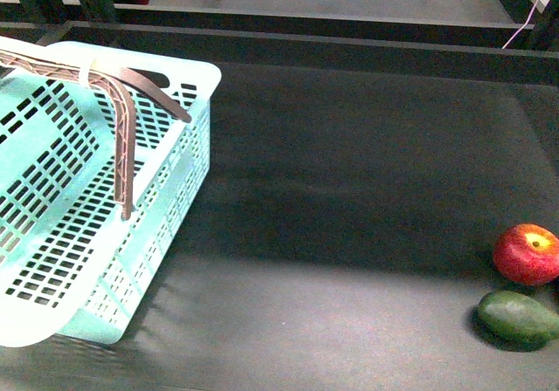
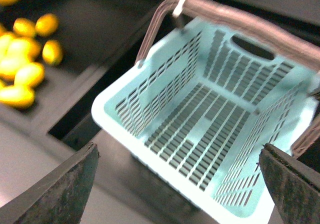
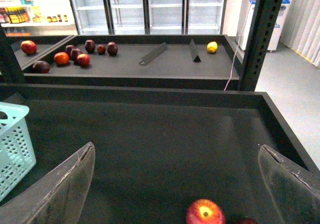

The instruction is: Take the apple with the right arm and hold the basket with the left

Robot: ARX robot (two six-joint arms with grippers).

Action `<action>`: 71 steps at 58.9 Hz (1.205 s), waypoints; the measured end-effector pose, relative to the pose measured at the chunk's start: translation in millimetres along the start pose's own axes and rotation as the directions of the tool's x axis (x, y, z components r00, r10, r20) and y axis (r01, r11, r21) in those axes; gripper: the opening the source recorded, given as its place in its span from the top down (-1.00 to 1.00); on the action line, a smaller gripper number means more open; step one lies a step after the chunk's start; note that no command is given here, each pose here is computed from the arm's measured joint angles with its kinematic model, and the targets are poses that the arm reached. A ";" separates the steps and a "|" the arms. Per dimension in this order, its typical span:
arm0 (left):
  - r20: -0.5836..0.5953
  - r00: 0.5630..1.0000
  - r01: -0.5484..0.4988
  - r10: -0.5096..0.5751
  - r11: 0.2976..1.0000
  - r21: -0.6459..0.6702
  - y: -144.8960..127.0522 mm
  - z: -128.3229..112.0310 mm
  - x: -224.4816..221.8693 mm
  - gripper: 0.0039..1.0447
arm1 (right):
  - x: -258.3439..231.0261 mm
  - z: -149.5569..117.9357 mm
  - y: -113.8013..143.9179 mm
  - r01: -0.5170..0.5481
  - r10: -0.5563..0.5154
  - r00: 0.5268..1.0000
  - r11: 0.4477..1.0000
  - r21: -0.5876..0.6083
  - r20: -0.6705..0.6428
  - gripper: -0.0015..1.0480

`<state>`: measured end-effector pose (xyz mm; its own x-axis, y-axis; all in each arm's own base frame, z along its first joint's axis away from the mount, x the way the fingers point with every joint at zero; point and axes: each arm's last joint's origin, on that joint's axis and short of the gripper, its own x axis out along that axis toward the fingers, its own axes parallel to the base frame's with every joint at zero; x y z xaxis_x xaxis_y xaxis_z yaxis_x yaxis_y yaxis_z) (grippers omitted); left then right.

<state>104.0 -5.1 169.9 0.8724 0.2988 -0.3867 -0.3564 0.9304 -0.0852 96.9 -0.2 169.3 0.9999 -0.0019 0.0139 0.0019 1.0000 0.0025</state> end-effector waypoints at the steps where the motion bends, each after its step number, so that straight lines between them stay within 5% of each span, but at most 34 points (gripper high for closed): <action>1: -0.021 1.000 -0.024 0.023 0.999 -0.040 -2.0 1.5 2.0 -0.87 | 0.0 0.0 0.0 0.000 0.000 1.000 1.000 0.000 0.000 -0.83; 12: -0.097 0.993 0.028 -0.066 0.935 -0.353 -22.8 35.8 27.1 -0.87 | 0.0 0.0 0.0 0.000 0.000 1.000 1.000 0.000 0.000 -0.83; 26: -0.172 0.961 0.060 -0.216 0.772 -0.633 -41.4 63.1 89.8 -0.87 | 0.0 0.0 0.0 0.000 0.000 1.000 1.000 0.000 0.000 -0.83; 42: -0.215 0.938 0.028 -0.271 0.679 -0.734 -62.0 74.9 150.0 -0.87 | 0.0 0.0 0.0 0.000 0.000 1.000 1.000 0.000 0.000 -0.83; 71: -0.255 0.936 -0.051 -0.242 0.622 -0.781 -88.8 75.5 242.9 -0.87 | 0.0 0.0 0.0 0.000 0.000 1.000 1.000 0.000 0.000 -0.83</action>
<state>372.7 0.9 152.9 0.8180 0.0003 -0.5752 -0.5278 0.3978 -0.7504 96.9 -0.2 169.3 0.9999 -0.0023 0.0139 0.0023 1.0000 0.0025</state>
